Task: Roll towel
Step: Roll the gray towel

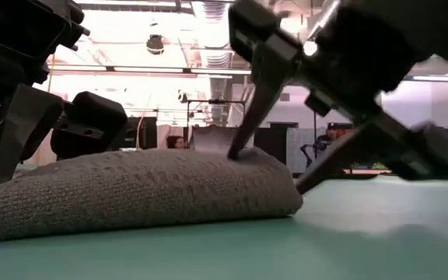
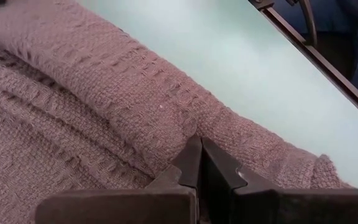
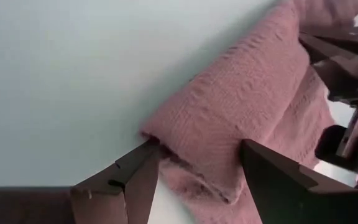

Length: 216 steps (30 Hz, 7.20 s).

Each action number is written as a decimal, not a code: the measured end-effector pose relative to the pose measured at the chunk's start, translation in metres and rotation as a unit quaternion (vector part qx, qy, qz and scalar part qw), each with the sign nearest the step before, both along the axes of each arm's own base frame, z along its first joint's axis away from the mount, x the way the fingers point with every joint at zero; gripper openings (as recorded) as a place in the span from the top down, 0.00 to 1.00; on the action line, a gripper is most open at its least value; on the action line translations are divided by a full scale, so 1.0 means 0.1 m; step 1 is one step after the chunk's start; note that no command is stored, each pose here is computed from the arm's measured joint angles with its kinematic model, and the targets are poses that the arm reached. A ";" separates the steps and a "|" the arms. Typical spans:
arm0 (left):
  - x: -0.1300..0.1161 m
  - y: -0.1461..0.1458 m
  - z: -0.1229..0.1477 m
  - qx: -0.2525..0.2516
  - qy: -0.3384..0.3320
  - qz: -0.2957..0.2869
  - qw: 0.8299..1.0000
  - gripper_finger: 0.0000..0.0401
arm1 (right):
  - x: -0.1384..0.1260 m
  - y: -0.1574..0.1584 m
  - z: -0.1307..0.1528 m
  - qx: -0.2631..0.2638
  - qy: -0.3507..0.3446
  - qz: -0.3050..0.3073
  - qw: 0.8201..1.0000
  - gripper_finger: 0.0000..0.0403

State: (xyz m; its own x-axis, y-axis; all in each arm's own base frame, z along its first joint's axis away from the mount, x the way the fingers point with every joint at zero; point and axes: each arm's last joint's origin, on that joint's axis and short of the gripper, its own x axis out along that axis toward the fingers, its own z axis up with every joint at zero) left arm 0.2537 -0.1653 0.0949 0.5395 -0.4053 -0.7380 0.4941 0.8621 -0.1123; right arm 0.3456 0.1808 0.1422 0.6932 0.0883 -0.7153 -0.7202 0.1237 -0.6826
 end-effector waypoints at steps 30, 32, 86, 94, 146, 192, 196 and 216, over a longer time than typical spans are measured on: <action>0.06 -0.05 0.05 -0.074 -0.019 0.039 0.996 1.00 | -0.11 0.07 0.20 0.210 0.021 -0.205 0.956 0.94; 0.07 -0.05 0.06 -0.082 -0.023 0.039 0.996 1.00 | -0.12 -0.01 0.28 0.261 0.055 -0.227 0.937 0.94; 0.05 0.16 0.28 0.161 -0.089 0.120 0.976 1.00 | 0.15 -0.95 0.33 0.585 0.311 -0.476 0.579 0.94; 0.06 0.29 0.16 0.063 -0.069 0.105 0.990 1.00 | 0.12 -0.97 0.30 0.570 0.282 -0.552 0.539 0.94; 0.15 -0.52 1.19 0.224 -0.064 0.123 0.965 1.00 | 0.11 -1.24 0.22 0.530 0.209 -0.629 0.529 0.94; 0.24 -0.06 0.81 0.147 0.040 0.224 0.963 1.00 | 0.15 -1.17 0.30 0.536 0.213 -0.604 0.550 0.94; 0.20 0.01 0.80 0.197 0.027 0.269 0.942 1.00 | 0.18 -1.12 0.37 0.535 0.221 -0.591 0.561 0.94; 0.27 0.10 0.80 0.200 0.044 0.235 0.950 1.00 | 0.17 -0.93 0.50 0.508 0.240 -0.564 0.605 0.94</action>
State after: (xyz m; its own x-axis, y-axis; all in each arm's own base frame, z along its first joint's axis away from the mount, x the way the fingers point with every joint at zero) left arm 0.2805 -0.1554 0.1745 0.5214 0.1881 -0.8323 0.0472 0.9676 0.2482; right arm 0.3623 0.0879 0.1927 0.4571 0.3159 -0.8314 0.1285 0.9015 0.4133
